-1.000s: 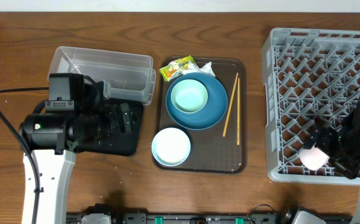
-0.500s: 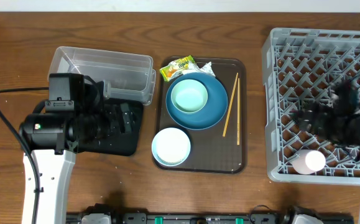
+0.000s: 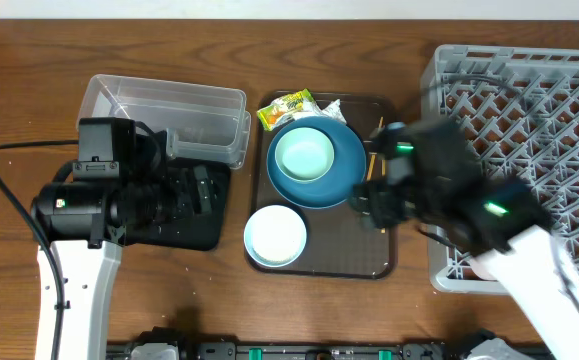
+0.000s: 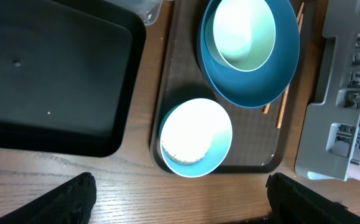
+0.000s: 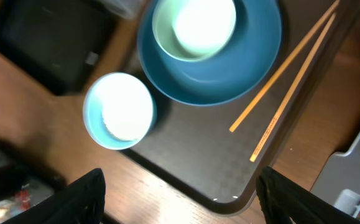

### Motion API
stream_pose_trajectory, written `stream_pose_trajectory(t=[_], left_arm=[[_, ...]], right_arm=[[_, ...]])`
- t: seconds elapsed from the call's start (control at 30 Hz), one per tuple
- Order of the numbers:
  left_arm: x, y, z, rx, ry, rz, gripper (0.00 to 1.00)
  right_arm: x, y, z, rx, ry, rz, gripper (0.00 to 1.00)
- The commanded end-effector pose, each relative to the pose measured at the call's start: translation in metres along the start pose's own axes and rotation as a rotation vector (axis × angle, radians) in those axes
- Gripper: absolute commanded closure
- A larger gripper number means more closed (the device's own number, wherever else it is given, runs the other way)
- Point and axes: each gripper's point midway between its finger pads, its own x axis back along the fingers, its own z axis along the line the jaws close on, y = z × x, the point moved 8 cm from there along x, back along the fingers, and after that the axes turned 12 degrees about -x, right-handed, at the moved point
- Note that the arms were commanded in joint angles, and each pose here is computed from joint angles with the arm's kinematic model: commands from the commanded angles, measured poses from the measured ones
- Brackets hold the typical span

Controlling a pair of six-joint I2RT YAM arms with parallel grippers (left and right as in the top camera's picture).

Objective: Sort waste into correct bins and load items into the dishwasher rack
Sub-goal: 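Grasp the mint bowl rim on the teal plate with the right gripper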

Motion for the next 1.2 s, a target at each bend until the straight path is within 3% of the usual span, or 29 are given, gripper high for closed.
stream_pose_trajectory(t=[0.0, 0.13, 0.33, 0.67, 0.93, 1.07, 1.17], left_arm=[[0.004, 0.002, -0.001, -0.024, 0.012, -0.015, 0.10], [0.004, 0.002, -0.001, -0.024, 0.012, -0.015, 0.10], [0.004, 0.002, -0.001, -0.023, 0.012, -0.015, 0.10], [0.004, 0.002, -0.001, -0.023, 0.012, -0.015, 0.10], [0.004, 0.002, -0.001, -0.024, 0.012, -0.015, 0.10], [0.004, 0.002, -0.001, -0.023, 0.012, -0.015, 0.10], [0.004, 0.002, -0.001, -0.024, 0.012, -0.015, 0.10]], right_arm=[[-0.035, 0.010, 0.001, -0.105, -0.141, -0.009, 0.27], [-0.074, 0.032, 0.015, -0.101, -0.063, -0.044, 0.31], [-0.128, 0.062, 0.003, -0.183, -0.145, -0.147, 0.42], [-0.205, 0.056, -0.020, -0.257, -0.155, -0.022, 0.51], [-0.219, 0.053, -0.032, -0.305, -0.185, 0.005, 0.75], [-0.216, 0.058, -0.040, -0.327, -0.194, -0.005, 0.99], [-0.211, 0.062, -0.047, -0.348, -0.185, -0.006, 0.99]])
